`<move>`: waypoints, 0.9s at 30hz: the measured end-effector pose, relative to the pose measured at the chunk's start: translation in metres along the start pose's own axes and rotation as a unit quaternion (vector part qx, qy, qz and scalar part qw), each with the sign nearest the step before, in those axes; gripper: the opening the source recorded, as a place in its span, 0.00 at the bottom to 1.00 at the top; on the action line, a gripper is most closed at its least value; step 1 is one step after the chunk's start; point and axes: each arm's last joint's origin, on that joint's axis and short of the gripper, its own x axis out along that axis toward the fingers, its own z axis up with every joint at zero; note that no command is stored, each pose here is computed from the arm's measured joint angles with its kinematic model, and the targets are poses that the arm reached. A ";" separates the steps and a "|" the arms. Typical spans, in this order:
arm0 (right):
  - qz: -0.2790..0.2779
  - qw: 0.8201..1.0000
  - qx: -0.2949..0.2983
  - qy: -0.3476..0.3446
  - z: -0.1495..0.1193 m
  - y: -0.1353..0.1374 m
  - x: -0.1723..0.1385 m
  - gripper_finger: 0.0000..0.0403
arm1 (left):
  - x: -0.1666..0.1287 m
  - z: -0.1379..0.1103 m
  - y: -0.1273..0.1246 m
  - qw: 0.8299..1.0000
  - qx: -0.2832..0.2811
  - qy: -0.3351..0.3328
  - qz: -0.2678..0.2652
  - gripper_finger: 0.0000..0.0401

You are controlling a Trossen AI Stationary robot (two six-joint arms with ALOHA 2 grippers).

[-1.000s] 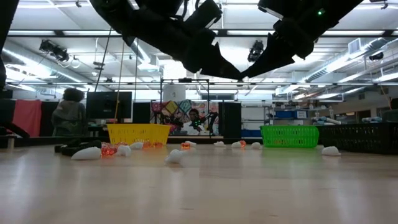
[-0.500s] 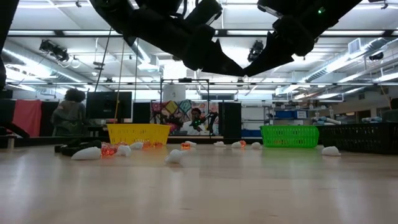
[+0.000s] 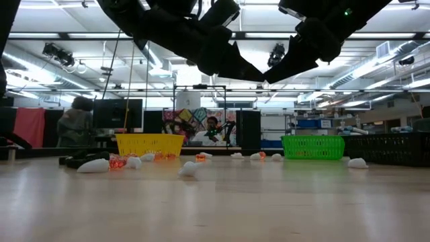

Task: Sort Halloween decoration
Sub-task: Put the black skeleton toy into the black bin

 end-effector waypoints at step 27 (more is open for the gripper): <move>-0.001 1.000 0.012 -0.007 0.002 -0.001 -0.002 0.10 | 0.000 -0.007 -0.001 0.999 0.001 0.042 0.011 0.38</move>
